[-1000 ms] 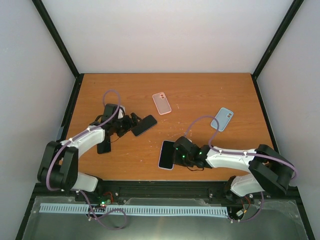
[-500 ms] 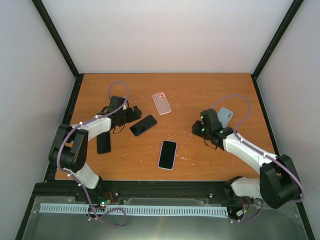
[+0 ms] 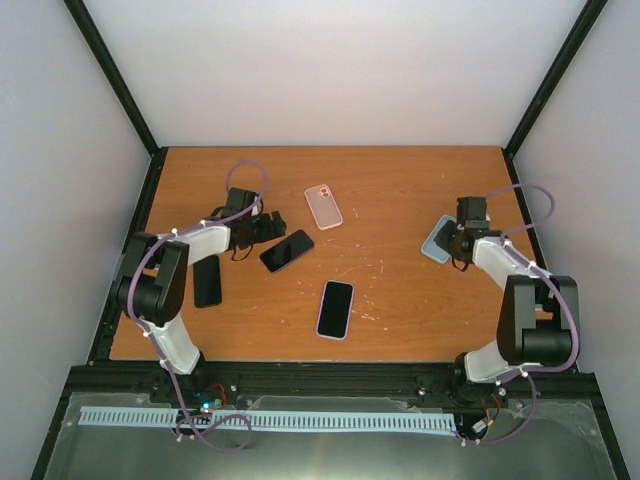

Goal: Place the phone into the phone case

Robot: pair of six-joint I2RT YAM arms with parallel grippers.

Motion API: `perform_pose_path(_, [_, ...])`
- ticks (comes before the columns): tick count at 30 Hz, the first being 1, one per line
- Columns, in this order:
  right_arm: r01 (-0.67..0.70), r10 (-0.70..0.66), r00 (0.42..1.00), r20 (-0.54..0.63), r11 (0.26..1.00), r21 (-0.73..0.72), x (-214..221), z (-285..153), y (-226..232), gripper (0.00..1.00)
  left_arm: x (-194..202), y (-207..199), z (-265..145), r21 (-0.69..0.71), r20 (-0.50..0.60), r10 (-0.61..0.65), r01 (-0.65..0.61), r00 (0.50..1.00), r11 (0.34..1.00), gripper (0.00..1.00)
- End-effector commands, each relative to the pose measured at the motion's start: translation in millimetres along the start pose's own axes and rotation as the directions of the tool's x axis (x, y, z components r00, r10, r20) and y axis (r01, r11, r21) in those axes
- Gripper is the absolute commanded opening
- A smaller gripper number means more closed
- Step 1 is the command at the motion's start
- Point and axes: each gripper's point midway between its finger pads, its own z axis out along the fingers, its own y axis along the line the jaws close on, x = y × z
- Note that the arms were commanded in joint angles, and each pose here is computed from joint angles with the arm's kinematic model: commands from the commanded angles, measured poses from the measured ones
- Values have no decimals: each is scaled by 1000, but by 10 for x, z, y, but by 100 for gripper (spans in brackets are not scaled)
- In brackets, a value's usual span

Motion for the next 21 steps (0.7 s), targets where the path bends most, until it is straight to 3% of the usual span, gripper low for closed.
perform_pose_path(1, [-20, 20, 1000, -20, 1000, 23, -90, 75, -174, 29, 15, 40, 96, -14, -44, 16, -16, 999, 1000, 97])
perform_pose_path(14, [-30, 33, 993, -113, 999, 28, 144, 390, -277, 30, 476, -39, 42, 96, -187, -23, 42, 982, 995, 93])
perform_pose_path(21, [-19, 29, 987, -156, 998, 68, 280, 450, -380, 25, 742, -173, -131, 173, -244, -51, 95, 969, 980, 92])
